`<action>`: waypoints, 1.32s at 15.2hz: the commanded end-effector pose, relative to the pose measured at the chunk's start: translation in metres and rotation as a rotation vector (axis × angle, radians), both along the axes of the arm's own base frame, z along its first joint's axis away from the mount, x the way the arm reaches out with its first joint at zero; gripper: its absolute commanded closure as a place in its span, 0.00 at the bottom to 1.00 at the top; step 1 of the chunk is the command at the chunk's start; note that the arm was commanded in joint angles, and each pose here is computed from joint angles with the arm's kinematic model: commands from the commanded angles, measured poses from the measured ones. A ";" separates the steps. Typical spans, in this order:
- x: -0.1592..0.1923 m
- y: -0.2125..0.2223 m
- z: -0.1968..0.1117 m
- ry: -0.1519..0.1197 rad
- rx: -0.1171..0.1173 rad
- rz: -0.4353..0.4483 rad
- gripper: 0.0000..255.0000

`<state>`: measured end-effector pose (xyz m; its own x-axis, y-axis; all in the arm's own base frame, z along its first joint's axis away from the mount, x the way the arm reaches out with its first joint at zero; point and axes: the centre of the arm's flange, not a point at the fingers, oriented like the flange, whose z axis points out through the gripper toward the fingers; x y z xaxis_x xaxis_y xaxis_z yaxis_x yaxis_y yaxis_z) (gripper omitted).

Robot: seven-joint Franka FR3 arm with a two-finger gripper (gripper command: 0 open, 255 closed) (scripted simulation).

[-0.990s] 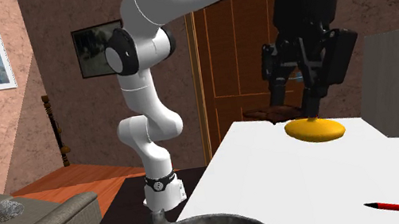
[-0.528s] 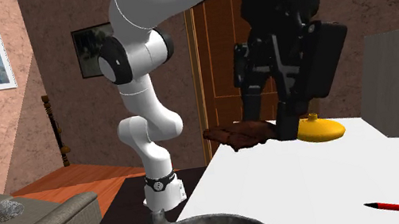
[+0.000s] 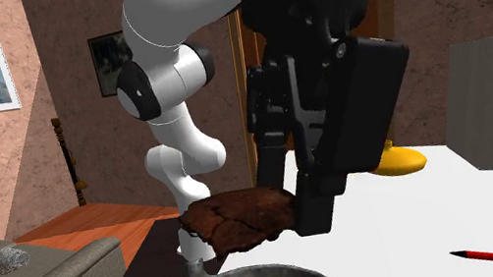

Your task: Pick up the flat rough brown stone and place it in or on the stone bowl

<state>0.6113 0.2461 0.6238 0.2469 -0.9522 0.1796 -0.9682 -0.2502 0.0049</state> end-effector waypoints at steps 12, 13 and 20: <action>0.000 -0.001 -0.066 0.000 0.001 0.001 1.00; 0.000 -0.001 -0.066 0.000 0.001 0.001 1.00; 0.000 -0.001 -0.066 0.000 0.001 0.001 0.00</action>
